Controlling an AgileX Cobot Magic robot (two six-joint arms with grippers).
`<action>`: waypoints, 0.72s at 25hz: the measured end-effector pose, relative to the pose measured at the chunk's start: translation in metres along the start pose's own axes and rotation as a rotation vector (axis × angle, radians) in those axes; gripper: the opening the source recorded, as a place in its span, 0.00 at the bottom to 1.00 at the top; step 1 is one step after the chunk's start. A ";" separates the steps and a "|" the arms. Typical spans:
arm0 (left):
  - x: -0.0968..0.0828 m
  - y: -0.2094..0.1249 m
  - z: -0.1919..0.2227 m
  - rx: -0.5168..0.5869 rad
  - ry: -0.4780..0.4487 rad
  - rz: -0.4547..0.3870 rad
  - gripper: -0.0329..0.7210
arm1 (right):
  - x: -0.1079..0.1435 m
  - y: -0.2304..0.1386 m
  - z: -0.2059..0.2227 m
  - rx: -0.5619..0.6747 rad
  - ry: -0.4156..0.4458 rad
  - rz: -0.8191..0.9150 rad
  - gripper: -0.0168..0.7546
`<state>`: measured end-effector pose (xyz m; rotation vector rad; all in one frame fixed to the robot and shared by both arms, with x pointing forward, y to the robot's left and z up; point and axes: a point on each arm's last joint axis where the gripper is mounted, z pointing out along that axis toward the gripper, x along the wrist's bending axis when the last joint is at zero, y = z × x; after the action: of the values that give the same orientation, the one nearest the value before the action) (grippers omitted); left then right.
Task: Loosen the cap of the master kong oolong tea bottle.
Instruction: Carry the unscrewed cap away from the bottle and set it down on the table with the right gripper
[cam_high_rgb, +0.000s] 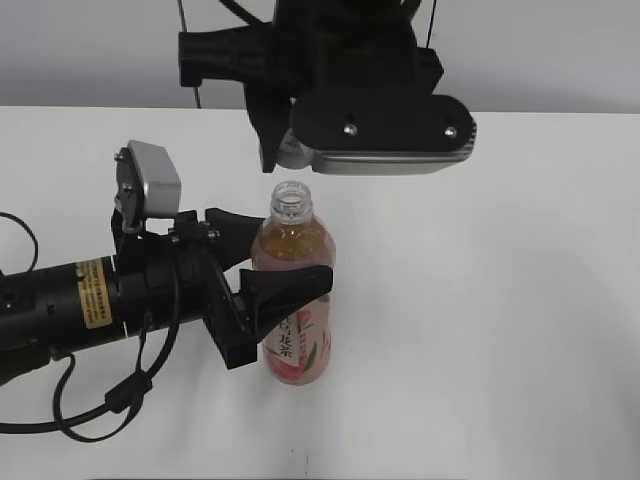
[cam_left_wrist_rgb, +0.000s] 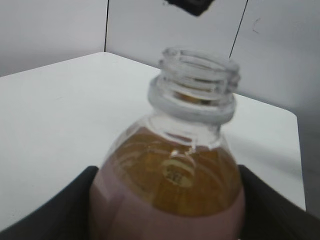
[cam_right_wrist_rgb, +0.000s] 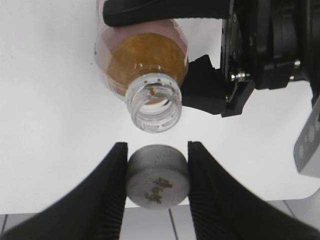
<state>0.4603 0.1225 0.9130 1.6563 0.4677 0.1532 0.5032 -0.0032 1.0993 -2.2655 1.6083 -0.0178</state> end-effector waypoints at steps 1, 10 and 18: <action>0.000 0.000 0.000 0.000 0.000 0.000 0.67 | 0.002 -0.001 0.000 0.004 0.006 0.041 0.38; 0.000 0.000 0.000 0.000 0.000 0.000 0.67 | 0.061 -0.028 -0.004 0.051 0.052 0.601 0.38; 0.000 0.000 0.000 -0.001 0.002 -0.001 0.67 | 0.154 -0.048 -0.009 0.039 0.004 1.504 0.38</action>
<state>0.4605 0.1225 0.9130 1.6550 0.4703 0.1547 0.5994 -0.1333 1.0920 -0.5556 2.7696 0.3078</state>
